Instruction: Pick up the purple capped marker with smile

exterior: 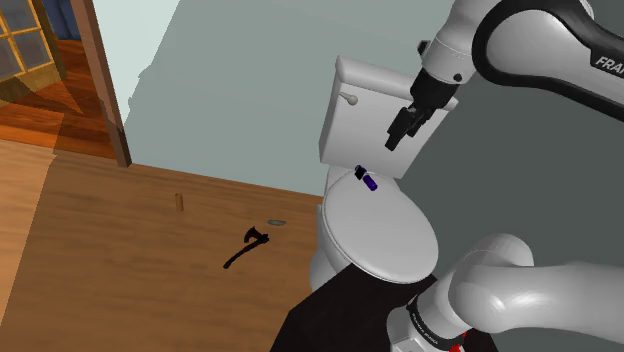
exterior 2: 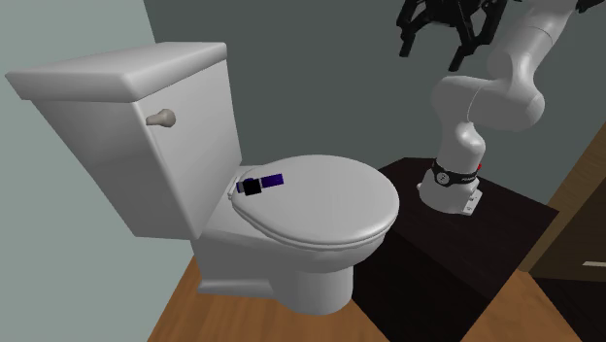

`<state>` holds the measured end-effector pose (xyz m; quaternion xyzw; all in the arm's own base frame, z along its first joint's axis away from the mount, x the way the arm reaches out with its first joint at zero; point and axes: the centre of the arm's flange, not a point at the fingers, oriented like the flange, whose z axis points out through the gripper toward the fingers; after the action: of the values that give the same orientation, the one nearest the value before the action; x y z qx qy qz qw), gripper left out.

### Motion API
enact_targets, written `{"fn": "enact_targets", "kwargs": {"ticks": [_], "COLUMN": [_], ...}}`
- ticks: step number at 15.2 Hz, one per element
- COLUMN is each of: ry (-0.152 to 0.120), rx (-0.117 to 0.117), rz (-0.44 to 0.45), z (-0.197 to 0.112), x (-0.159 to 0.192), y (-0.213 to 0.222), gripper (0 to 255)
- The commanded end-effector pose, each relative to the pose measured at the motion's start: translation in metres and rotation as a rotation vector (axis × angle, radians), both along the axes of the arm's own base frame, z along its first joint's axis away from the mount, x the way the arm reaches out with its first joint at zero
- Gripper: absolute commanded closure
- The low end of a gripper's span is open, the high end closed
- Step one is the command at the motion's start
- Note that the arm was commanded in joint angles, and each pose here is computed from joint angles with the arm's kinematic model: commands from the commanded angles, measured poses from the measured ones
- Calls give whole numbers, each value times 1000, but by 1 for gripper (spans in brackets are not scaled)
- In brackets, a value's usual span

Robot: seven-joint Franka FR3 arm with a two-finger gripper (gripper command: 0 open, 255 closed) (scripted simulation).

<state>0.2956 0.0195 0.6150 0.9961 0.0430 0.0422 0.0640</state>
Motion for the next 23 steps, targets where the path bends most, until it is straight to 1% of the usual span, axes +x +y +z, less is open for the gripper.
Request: {"fn": "enact_targets", "kwargs": {"ticks": [1, 12, 23], "ry": [0, 18, 36], "rx": [0, 84, 167], "rz": [0, -71, -141], "z": [0, -81, -173], "x": [0, 66, 122], "y": [0, -114, -225], "gripper": [0, 0, 0]}}
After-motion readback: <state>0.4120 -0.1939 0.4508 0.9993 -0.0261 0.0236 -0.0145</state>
